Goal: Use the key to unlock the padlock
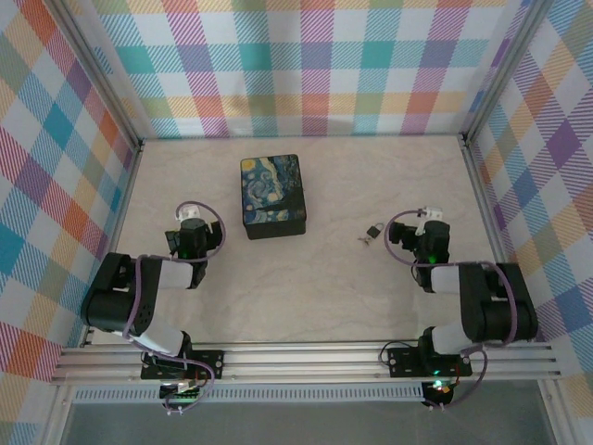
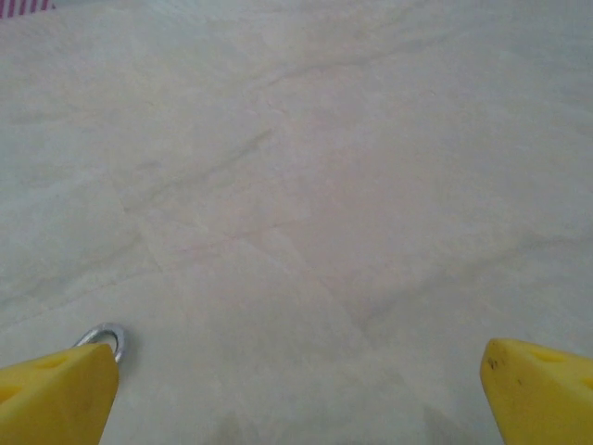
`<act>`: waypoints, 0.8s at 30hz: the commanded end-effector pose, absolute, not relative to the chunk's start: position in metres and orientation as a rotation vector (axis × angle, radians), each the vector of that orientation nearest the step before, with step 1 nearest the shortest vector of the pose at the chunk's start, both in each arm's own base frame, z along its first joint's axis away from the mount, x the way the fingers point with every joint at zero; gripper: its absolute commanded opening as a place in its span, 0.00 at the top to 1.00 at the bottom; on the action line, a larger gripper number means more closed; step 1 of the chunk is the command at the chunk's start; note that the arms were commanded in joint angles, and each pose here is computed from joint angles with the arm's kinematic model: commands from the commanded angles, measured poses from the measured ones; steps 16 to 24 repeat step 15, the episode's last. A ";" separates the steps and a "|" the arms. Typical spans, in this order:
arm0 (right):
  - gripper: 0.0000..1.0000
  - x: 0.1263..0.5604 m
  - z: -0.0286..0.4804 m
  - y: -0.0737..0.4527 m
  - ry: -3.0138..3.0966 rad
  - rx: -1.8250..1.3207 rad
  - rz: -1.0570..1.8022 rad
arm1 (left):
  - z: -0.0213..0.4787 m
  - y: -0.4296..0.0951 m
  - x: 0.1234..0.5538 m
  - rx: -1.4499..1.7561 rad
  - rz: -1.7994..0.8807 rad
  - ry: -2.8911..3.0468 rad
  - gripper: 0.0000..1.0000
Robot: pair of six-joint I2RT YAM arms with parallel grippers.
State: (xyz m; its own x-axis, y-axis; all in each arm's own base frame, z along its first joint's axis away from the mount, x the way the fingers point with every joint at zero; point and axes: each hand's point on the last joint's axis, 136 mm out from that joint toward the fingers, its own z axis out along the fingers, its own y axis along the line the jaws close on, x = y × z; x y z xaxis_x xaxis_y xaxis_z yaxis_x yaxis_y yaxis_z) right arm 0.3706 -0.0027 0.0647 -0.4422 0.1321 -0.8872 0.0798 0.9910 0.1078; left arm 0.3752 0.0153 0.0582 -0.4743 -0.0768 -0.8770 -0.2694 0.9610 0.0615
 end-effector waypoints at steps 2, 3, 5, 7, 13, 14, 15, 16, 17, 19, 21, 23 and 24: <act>0.00 0.395 0.094 0.004 1.914 0.071 0.077 | 0.081 0.005 0.393 -0.196 0.120 1.960 0.00; 0.00 0.396 0.093 0.005 1.919 0.067 0.075 | 0.083 0.006 0.394 -0.197 0.122 1.950 0.00; 0.00 0.396 0.094 0.005 1.918 0.068 0.074 | 0.083 0.005 0.393 -0.197 0.121 1.950 0.00; 0.00 0.395 0.093 0.005 1.929 0.069 0.076 | 0.082 0.006 0.393 -0.198 0.120 1.952 0.00; 0.00 0.395 0.092 0.005 1.931 0.068 0.075 | 0.081 0.002 0.394 -0.182 0.105 1.960 0.00; 0.00 0.395 0.093 0.005 1.927 0.069 0.075 | 0.081 -0.001 0.395 -0.160 0.092 1.962 0.00; 0.00 0.395 0.093 0.005 1.930 0.068 0.075 | 0.082 -0.001 0.395 -0.160 0.089 1.964 0.00; 0.00 0.395 0.093 0.005 1.930 0.068 0.075 | 0.082 -0.001 0.395 -0.160 0.089 1.964 0.00; 0.00 0.395 0.093 0.005 1.930 0.068 0.075 | 0.082 -0.001 0.395 -0.160 0.089 1.964 0.00; 0.00 0.395 0.093 0.005 1.930 0.068 0.075 | 0.082 -0.001 0.395 -0.160 0.089 1.964 0.00; 0.00 0.395 0.093 0.005 1.930 0.068 0.075 | 0.082 -0.001 0.395 -0.160 0.089 1.964 0.00; 0.00 0.395 0.093 0.005 1.930 0.068 0.075 | 0.082 -0.001 0.395 -0.160 0.089 1.964 0.00; 0.00 0.395 0.093 0.005 1.930 0.068 0.075 | 0.082 -0.001 0.395 -0.160 0.089 1.964 0.00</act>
